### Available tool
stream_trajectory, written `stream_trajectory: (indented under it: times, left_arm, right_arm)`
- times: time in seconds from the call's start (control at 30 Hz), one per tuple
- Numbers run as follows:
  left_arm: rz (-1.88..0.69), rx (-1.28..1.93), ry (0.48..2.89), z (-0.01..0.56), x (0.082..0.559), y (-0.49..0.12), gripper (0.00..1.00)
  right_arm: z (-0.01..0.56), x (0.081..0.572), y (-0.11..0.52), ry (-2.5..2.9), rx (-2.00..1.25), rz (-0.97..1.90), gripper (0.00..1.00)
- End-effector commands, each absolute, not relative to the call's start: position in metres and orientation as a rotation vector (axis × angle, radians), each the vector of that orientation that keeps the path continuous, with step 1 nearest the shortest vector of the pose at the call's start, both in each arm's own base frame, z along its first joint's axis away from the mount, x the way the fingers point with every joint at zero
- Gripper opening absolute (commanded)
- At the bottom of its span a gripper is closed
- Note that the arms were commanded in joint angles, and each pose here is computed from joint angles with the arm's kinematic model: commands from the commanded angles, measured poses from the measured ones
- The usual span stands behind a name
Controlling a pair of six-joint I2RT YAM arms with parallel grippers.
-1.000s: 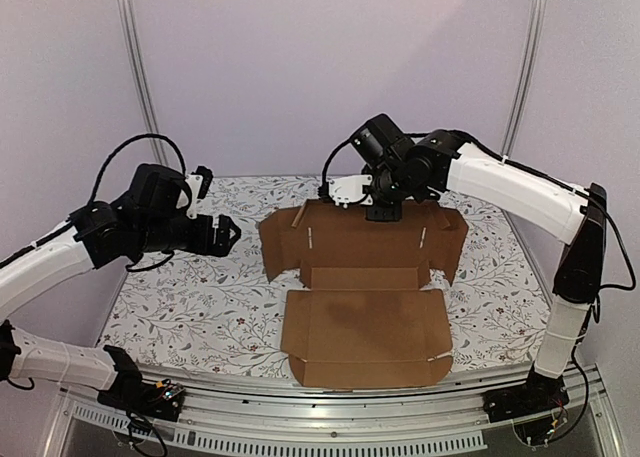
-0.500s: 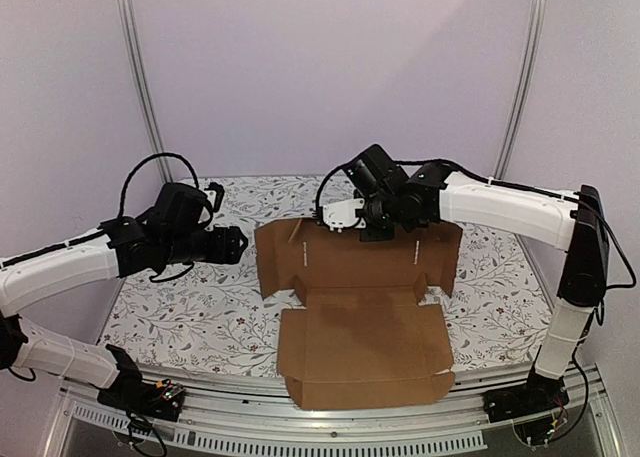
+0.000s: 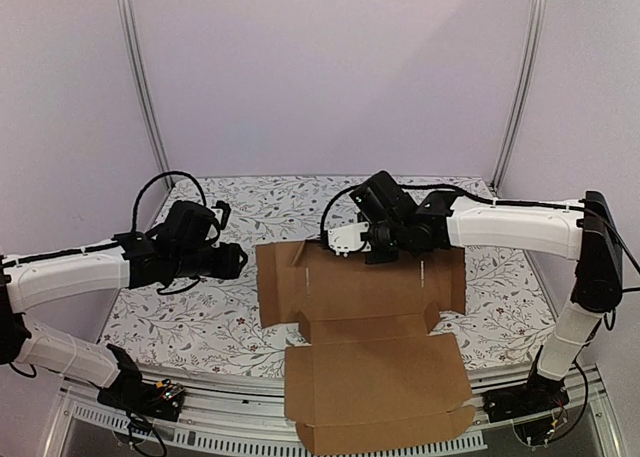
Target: Fold the paper box
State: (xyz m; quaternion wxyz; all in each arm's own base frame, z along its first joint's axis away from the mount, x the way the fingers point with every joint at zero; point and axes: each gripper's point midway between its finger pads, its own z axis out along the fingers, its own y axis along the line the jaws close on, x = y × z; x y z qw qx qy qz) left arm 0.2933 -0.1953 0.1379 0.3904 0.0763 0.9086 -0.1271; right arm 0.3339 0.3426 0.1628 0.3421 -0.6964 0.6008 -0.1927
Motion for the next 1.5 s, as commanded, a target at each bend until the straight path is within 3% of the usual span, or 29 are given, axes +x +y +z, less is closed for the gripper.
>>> stream_trajectory:
  times: [0.0, 0.13, 0.3, 0.63, 0.73, 0.9, 1.0, 1.2, 1.47]
  left_arm:
    - [-0.367, 0.231, 2.303, 0.131, 0.287, -0.203, 0.53]
    - [-0.394, 0.236, 2.289, 0.134, 0.284, -0.203, 0.53]
    - [-0.48, 0.276, 2.253, 0.141, 0.279, -0.213, 0.59]
    - [-0.51, 0.217, 2.198, 0.187, 0.269, -0.2, 0.53]
    - [-0.55, 0.195, 2.198, 0.203, 0.263, -0.199, 0.45]
    - [-0.706, 0.187, 2.197, 0.231, 0.252, -0.213, 0.07]
    - [-0.83, 0.201, 2.19, 0.249, 0.246, -0.228, 0.0]
    - [-1.054, 0.196, 2.189, 0.267, 0.241, -0.257, 0.0]
    - [-1.074, 0.113, 2.242, 0.256, 0.261, -0.274, 0.0]
  right_arm:
    - [0.196, 0.335, 0.347, 1.447, -1.714, -0.539, 0.0]
    - [0.211, 0.337, 0.348, 1.381, -1.66, -0.587, 0.0]
    - [0.224, 0.335, 0.352, 1.298, -1.604, -0.634, 0.0]
    - [0.225, 0.324, 0.35, 1.262, -1.533, -0.692, 0.0]
    - [0.227, 0.322, 0.351, 1.258, -1.498, -0.711, 0.0]
    - [0.235, 0.319, 0.352, 1.241, -1.414, -0.758, 0.0]
    - [0.24, 0.318, 0.353, 1.241, -1.359, -0.807, 0.0]
    - [0.241, 0.308, 0.363, 1.24, -1.316, -0.822, 0.0]
    - [0.241, 0.297, 0.37, 1.246, -1.277, -0.824, 0.0]
